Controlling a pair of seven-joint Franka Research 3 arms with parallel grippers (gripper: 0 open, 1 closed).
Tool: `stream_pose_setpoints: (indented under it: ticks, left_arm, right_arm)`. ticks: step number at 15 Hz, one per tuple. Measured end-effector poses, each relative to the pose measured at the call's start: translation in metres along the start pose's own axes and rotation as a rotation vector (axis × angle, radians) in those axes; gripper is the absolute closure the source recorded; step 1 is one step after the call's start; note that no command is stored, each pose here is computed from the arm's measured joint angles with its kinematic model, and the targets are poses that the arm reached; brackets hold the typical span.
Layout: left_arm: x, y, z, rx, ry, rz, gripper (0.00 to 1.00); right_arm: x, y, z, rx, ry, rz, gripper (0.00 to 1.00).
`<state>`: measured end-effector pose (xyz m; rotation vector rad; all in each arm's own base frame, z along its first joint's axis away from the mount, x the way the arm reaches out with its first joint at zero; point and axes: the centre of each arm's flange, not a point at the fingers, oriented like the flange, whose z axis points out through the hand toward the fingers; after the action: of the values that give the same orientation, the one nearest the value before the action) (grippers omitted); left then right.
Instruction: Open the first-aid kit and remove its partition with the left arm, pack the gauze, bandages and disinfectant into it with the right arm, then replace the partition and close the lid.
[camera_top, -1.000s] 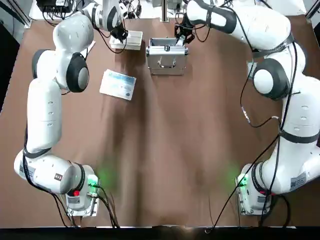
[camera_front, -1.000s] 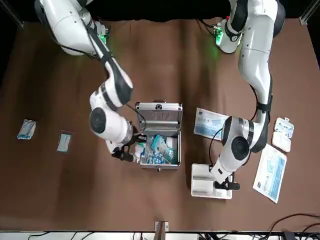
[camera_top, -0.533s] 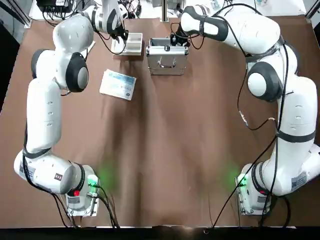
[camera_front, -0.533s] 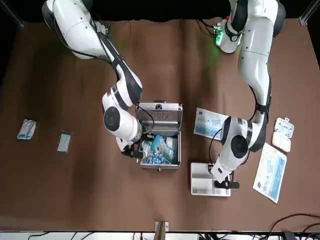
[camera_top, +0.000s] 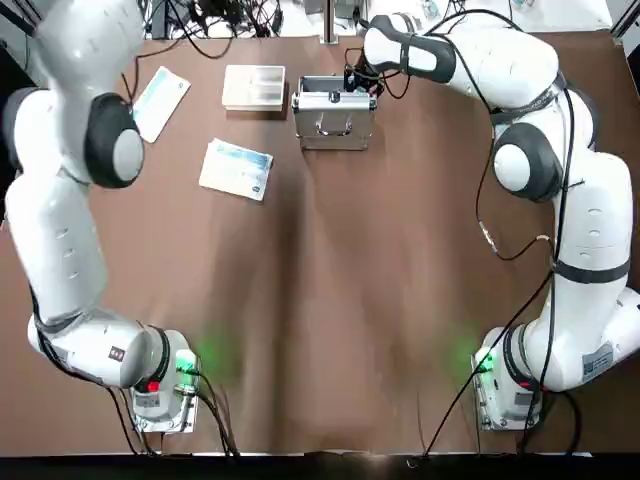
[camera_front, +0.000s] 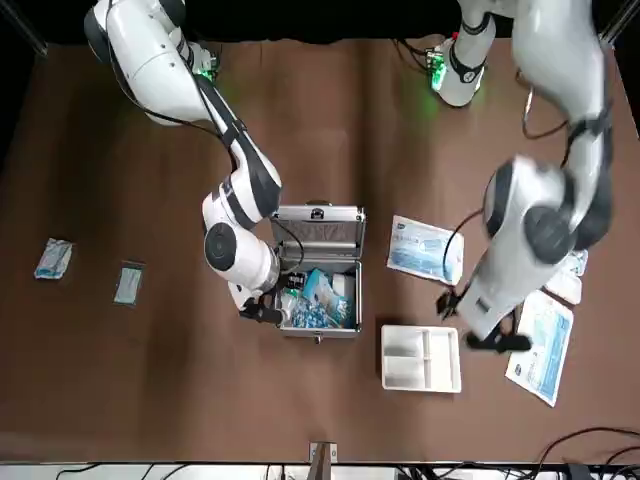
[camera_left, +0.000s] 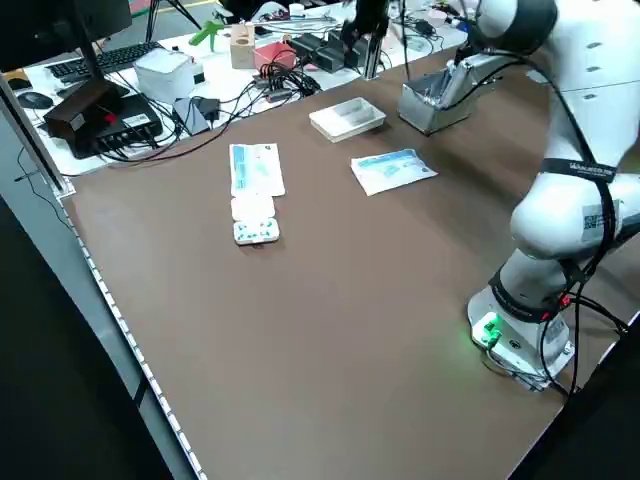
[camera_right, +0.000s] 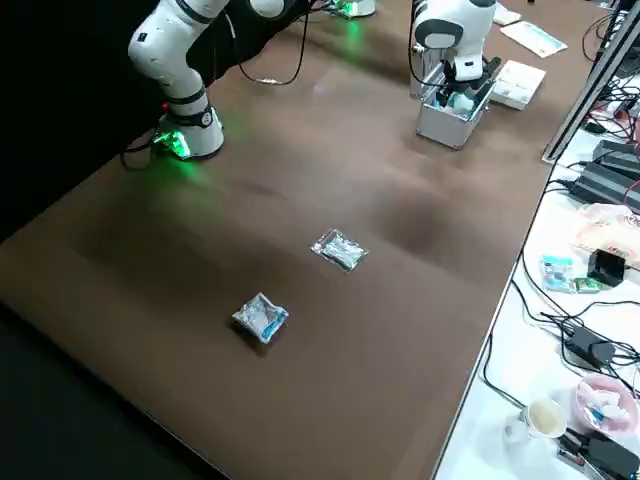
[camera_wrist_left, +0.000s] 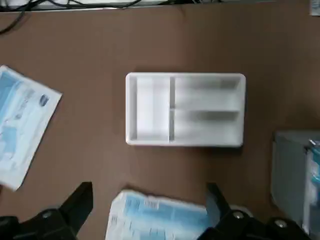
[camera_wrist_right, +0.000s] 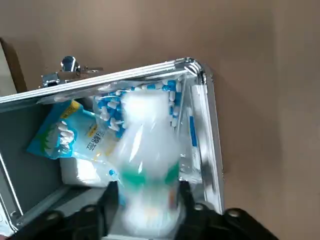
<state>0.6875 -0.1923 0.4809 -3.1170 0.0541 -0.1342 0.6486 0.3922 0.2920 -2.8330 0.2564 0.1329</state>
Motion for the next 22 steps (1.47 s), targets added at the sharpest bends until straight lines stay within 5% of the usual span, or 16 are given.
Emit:
stream_pose_setpoints:
  ticks: [4, 11, 16, 22]
  left_arm:
    - [-0.038, -0.01, -0.088, -0.003, -0.022, 0.002, 0.0]
    - [-0.045, -0.017, -0.076, 0.011, -0.075, -0.01, 0.0]
    - [-0.044, -0.02, -0.078, 0.011, -0.069, -0.018, 0.0]
    - [-0.04, -0.09, -0.112, 0.003, -0.02, -0.111, 0.0]
  right_arm:
    - [0.002, 0.0, -0.003, 0.004, 0.004, -0.001, 0.03]
    - [0.047, 0.05, -0.063, -0.007, 0.002, 0.078, 0.01]
    - [0.079, 0.175, -0.081, -0.164, -0.205, 0.165, 0.02]
    - [0.098, 0.276, -0.088, -0.319, -0.266, 0.273, 0.02]
